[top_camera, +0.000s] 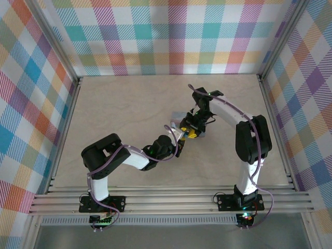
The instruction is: Unlock the padlock with the key
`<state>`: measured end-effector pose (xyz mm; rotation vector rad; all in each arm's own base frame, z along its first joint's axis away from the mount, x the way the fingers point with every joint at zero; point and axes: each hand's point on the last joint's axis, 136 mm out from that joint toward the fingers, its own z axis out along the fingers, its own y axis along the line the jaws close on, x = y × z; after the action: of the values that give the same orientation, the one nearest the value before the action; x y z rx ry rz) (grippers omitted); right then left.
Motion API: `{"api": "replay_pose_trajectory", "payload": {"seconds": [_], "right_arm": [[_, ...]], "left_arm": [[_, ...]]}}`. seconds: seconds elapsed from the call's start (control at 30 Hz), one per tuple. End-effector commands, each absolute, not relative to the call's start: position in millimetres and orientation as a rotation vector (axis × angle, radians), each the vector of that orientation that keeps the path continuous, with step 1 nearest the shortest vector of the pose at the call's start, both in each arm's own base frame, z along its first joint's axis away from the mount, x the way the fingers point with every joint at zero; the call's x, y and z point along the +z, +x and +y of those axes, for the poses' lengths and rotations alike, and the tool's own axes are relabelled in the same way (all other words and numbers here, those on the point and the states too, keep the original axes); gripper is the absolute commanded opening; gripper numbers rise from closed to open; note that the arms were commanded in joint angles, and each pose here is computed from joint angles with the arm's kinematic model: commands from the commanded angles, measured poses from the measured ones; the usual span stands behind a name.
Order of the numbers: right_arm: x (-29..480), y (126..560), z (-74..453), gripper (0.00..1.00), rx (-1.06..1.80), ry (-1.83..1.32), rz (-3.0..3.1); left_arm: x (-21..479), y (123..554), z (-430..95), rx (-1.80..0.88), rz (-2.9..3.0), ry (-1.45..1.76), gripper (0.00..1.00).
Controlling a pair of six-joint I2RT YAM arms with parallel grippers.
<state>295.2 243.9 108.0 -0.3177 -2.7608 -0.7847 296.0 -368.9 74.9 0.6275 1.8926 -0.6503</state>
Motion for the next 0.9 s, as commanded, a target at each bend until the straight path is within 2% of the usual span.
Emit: {"api": "replay_pose_trajectory", "payload": {"seconds": [0.0, 0.43, 0.87], "right_arm": [[110.5, 288.7, 252.6, 0.52, -0.840, -0.327, -2.733], [103.5, 284.2, 243.8, 0.53, -0.809, -0.332, -2.780], [108.7, 289.3, 239.1, 0.61, -0.846, -0.393, -2.853]], "left_arm": [[74.4, 288.0, -375.6, -0.704, 1.887, 0.612, 0.00], [80.8, 294.8, -368.1, -0.760, 1.884, 0.514, 0.00], [80.1, 295.3, -363.3, -0.714, 1.896, 0.527, 0.00]]}}
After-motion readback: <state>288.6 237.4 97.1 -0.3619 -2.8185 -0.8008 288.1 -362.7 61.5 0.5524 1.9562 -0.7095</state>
